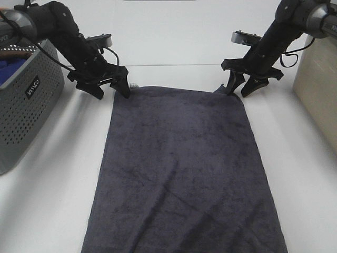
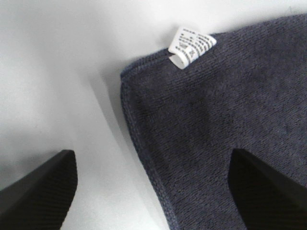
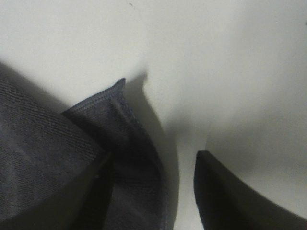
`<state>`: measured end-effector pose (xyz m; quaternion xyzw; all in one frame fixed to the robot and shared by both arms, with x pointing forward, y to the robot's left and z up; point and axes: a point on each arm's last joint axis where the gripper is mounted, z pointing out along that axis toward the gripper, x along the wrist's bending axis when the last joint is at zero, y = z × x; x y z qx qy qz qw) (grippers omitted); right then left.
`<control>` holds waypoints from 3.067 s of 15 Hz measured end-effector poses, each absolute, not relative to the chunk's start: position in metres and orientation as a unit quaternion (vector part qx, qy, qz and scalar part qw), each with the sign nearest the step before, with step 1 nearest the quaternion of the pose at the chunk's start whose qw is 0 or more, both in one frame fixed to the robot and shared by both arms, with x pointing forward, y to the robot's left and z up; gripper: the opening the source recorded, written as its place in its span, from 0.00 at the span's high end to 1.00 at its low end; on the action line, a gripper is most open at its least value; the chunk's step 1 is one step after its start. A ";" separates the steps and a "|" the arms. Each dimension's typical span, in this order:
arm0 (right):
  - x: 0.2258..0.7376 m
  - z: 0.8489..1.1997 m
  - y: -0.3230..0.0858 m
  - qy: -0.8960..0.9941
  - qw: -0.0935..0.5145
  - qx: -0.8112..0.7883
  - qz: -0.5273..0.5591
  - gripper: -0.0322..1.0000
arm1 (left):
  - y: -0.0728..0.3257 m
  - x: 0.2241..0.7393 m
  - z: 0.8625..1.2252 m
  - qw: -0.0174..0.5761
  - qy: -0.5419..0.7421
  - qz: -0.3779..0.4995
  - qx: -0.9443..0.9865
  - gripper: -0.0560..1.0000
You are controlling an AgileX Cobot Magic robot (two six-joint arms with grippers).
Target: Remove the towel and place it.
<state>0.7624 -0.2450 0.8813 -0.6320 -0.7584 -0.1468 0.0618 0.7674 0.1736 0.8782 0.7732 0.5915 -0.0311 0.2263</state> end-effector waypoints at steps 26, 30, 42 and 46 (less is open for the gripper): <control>0.773 0.861 -0.238 -0.713 0.064 -0.672 -0.189 0.39 | 0.127 0.762 0.870 0.283 0.605 -0.081 0.740 0.27; 0.776 0.856 -0.238 -0.718 0.055 -0.664 -0.201 0.77 | 0.120 0.762 0.862 0.282 0.601 -0.070 0.744 0.66; 0.781 0.868 -0.248 -0.733 -0.018 -0.654 -0.187 0.96 | 0.122 0.765 0.863 0.276 0.582 -0.045 0.763 0.93; 0.785 0.882 -0.253 -0.729 -0.058 -0.656 -0.188 0.96 | 0.122 0.772 0.870 0.280 0.567 -0.013 0.774 0.93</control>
